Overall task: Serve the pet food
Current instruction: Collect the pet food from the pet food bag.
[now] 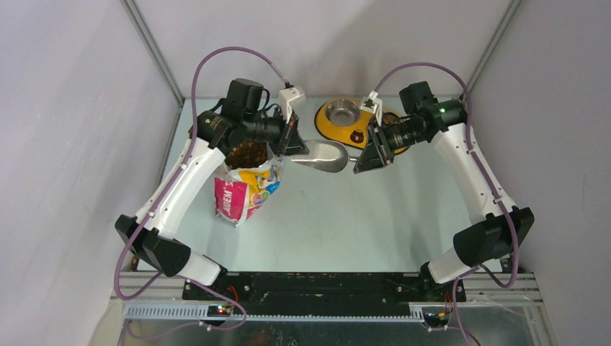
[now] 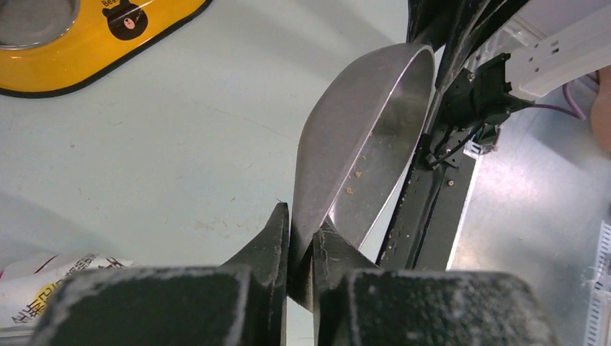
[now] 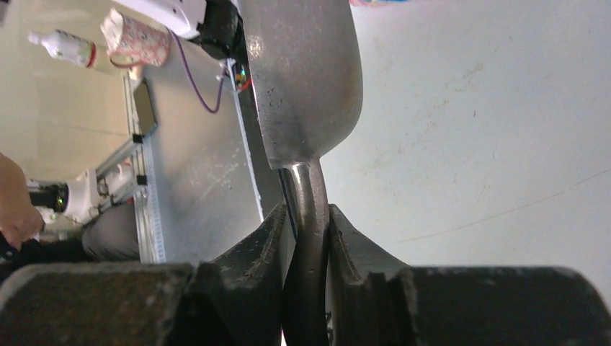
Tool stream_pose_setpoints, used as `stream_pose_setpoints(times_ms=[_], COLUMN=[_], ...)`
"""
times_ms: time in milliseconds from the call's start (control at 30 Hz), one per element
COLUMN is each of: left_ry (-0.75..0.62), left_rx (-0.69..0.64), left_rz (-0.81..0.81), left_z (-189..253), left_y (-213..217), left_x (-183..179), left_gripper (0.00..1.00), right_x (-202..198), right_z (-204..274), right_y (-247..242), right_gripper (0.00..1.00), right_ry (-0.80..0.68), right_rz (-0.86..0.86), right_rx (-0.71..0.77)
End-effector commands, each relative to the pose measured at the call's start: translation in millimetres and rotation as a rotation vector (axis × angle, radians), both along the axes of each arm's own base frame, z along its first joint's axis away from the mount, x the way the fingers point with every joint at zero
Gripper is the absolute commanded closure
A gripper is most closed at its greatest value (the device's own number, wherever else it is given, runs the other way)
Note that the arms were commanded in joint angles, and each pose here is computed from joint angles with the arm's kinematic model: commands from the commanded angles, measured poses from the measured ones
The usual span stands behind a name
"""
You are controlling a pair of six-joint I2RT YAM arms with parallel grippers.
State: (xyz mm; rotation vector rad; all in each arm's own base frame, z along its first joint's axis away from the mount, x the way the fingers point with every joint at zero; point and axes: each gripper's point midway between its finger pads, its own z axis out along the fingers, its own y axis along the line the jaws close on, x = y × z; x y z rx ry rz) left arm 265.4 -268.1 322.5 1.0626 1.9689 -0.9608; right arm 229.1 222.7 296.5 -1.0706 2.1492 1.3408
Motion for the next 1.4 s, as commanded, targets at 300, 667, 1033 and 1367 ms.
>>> stream_pose_setpoints(times_ms=[300, 667, 1033, 1367], left_ry=[0.039, 0.029, -0.209, -0.296], left_rx=[-0.056, -0.026, 0.048, 0.459], left_rz=[0.134, 0.18, 0.524, 0.833], left_z=[-0.9, -6.1, 58.1, 33.2], left_y=[10.5, 19.5, 112.7, 203.0], left_x=[22.2, 30.1, 67.2, 83.5], left_gripper=[1.0, 0.28, 0.0, 0.0], right_x=[-2.3, 0.4, 35.3, 40.9], right_z=[42.4, 40.5, 29.2, 53.1], right_y=[11.3, 10.9, 14.8, 38.5], right_gripper=[1.0, 1.0, 1.0, 1.0], right_ry=[0.009, 0.052, 0.204, 0.119], right_rz=[0.008, -0.009, -0.172, -0.189], right_rx=[0.244, 0.243, 0.122, 0.064])
